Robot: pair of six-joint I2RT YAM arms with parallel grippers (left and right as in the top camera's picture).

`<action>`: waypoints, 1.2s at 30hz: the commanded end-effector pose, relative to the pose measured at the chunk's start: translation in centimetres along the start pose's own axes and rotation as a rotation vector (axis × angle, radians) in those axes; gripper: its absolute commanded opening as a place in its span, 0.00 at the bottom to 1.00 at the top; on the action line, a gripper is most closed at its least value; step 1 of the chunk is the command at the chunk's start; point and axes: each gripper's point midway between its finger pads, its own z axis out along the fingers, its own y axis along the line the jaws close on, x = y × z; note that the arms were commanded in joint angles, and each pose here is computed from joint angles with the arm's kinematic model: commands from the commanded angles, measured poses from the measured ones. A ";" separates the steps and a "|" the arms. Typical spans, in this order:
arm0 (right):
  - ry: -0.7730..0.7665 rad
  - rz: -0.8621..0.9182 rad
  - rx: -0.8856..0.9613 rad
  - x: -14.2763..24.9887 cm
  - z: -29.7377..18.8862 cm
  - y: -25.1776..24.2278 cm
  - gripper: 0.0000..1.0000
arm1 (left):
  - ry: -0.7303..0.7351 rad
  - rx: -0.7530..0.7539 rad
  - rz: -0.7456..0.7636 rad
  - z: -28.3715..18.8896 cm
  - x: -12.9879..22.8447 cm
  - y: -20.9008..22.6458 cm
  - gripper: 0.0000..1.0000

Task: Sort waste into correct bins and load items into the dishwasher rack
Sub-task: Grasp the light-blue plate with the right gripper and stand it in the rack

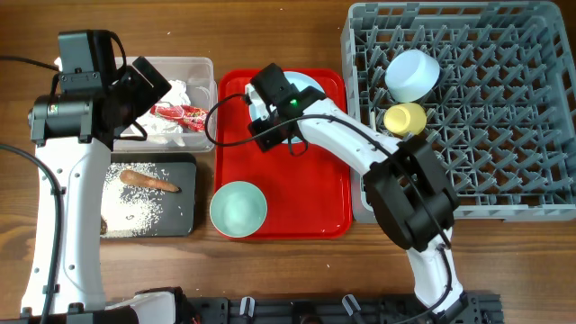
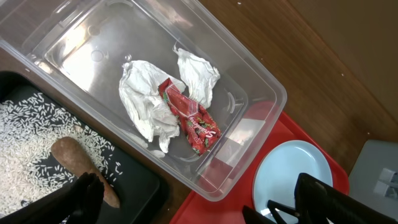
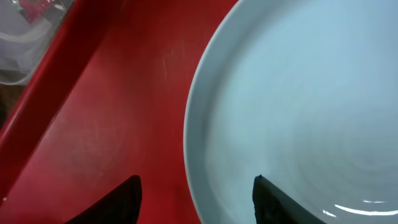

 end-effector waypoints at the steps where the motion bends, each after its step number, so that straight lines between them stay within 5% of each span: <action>1: 0.012 -0.022 0.014 0.3 0.6 -0.3 0.53 | -0.017 -0.011 0.000 -0.1 -0.4 0.3 1.00; 5: 0.074 -0.015 0.017 1.9 1.7 -0.5 0.34 | -0.016 -0.011 0.001 -0.1 -0.4 0.3 1.00; 8: 0.081 -0.013 0.017 2.1 1.7 -0.5 0.04 | -0.016 -0.011 0.001 -0.1 -0.4 0.3 1.00; 12: -0.038 -0.026 -0.003 -1.0 -4.1 0.6 0.04 | -0.016 -0.011 0.001 -0.1 -0.4 0.3 1.00; 15: -0.312 -0.026 -0.097 -5.6 -16.8 2.2 0.04 | -0.016 -0.011 0.000 -0.1 -0.4 0.3 1.00; 16: -0.432 0.022 -0.140 -6.6 -22.4 1.1 0.04 | -0.016 -0.011 0.001 -0.1 -0.4 0.3 1.00; 20: -0.605 0.197 -0.289 -5.8 -32.0 -5.7 0.04 | -0.017 -0.011 0.001 -0.1 -0.4 0.3 1.00; 29: -0.625 0.579 -0.815 -3.7 -30.9 -19.5 0.04 | -0.016 -0.011 0.001 -0.1 -0.4 0.3 1.00; 36: -0.584 0.915 -0.766 -4.6 -27.5 -23.9 0.04 | -0.016 -0.011 0.000 -0.1 -0.4 0.3 1.00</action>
